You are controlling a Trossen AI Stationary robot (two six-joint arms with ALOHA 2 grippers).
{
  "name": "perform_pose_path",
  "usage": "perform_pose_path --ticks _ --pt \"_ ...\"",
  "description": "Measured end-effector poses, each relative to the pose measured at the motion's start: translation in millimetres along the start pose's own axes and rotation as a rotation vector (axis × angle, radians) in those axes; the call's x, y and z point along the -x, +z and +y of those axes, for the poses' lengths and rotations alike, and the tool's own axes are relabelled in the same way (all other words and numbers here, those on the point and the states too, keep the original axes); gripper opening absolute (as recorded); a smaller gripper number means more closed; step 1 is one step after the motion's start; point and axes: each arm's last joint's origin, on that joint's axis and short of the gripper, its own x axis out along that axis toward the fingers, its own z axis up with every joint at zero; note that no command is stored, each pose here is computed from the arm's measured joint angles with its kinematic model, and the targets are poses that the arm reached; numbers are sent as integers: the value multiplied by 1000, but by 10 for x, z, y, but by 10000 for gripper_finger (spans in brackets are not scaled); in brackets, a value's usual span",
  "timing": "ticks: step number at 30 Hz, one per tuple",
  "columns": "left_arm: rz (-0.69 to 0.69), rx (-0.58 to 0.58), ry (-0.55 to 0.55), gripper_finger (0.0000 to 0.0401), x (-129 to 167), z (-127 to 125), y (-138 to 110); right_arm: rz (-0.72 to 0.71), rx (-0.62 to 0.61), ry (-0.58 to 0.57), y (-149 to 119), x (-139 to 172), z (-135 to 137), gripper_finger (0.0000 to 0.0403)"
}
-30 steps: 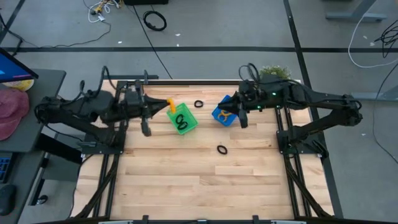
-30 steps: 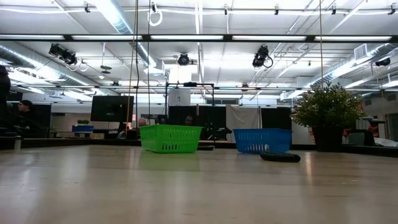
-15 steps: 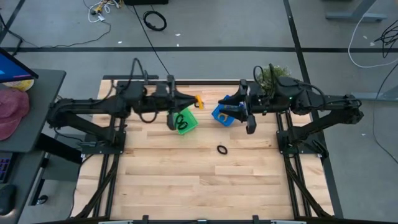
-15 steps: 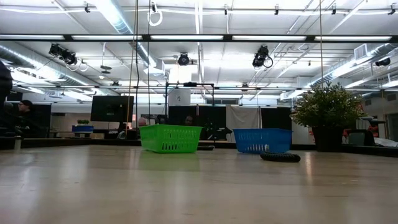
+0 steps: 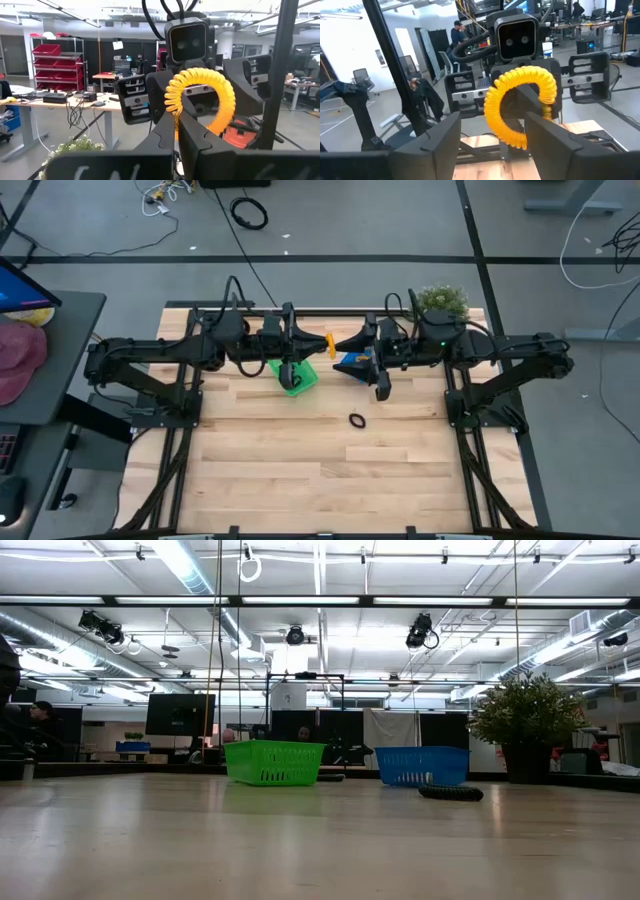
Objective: Sort spring keychains
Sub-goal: Put the yellow spring keychain into the blue bin
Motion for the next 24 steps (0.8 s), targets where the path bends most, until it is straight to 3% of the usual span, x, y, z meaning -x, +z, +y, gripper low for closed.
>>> perform_pose_path --ticks 10,24 --pt "12 -1 2 5 0 1 -12 -8 -22 26 -33 -82 -2 174" --pt "39 -8 21 10 2 7 -38 -20 -25 26 -20 -79 -1 16"
